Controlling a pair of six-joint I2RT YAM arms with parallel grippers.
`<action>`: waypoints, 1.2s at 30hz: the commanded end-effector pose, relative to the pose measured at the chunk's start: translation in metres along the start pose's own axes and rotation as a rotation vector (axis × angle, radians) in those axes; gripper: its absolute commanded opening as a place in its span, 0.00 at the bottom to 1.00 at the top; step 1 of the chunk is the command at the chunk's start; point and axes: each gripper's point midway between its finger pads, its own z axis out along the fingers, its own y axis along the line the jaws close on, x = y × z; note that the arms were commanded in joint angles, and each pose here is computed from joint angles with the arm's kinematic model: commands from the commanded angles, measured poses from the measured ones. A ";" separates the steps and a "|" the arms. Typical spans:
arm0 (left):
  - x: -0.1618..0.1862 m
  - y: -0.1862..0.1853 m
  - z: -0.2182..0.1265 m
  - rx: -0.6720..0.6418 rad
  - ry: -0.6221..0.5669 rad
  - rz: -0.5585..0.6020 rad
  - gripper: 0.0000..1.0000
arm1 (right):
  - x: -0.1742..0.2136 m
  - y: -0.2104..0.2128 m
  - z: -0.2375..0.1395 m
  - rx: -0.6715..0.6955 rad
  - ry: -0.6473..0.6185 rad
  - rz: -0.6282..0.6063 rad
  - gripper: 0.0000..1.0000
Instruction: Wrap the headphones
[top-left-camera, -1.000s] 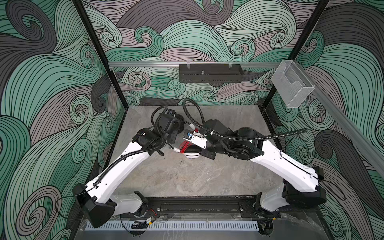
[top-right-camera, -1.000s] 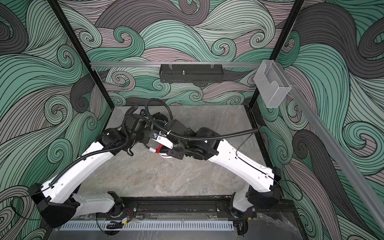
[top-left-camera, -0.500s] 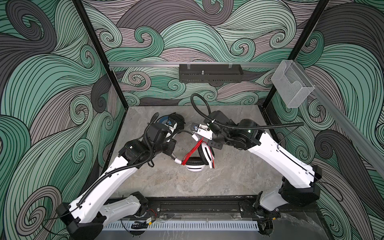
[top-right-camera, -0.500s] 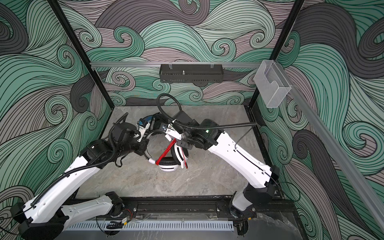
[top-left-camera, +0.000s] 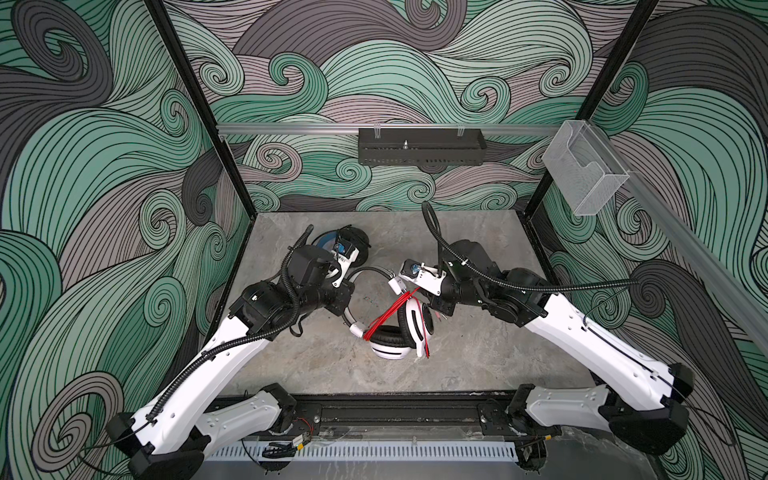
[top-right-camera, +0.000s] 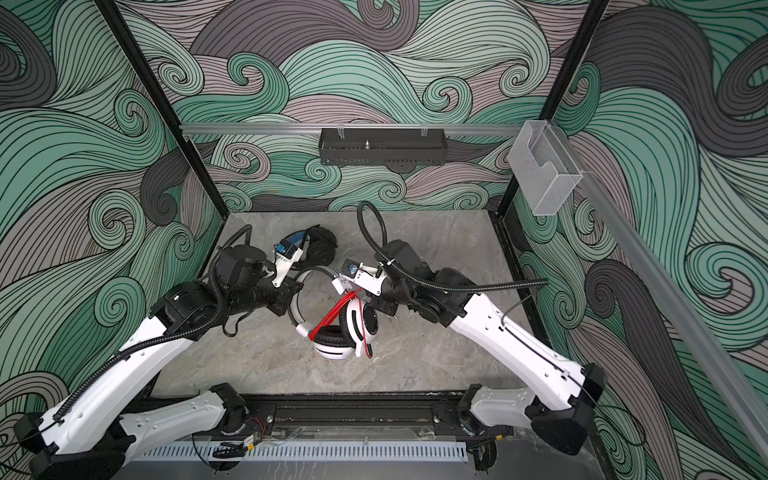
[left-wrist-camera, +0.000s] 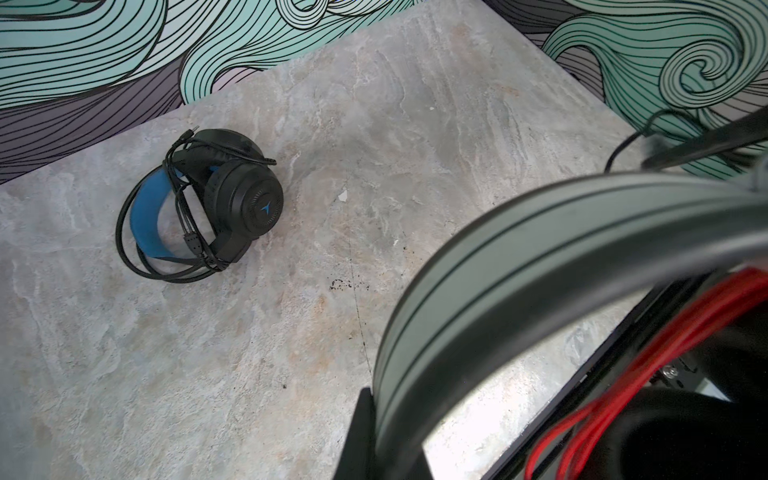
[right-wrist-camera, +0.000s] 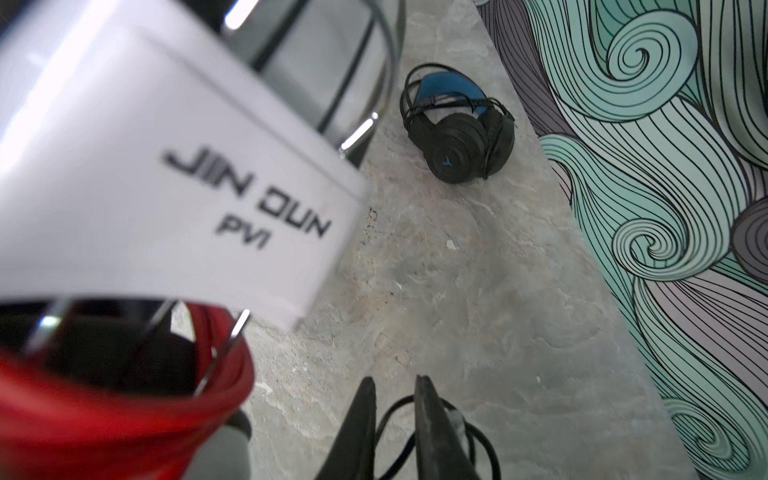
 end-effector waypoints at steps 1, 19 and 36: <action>-0.037 -0.020 -0.023 0.105 -0.115 -0.021 0.00 | -0.022 0.001 -0.005 -0.036 -0.164 0.016 0.22; -0.079 -0.032 -0.049 0.181 -0.172 -0.109 0.00 | -0.023 -0.007 -0.038 -0.012 -0.498 0.241 0.55; -0.104 -0.035 -0.067 0.231 -0.244 -0.231 0.00 | -0.021 -0.004 -0.050 -0.020 -0.569 0.313 0.41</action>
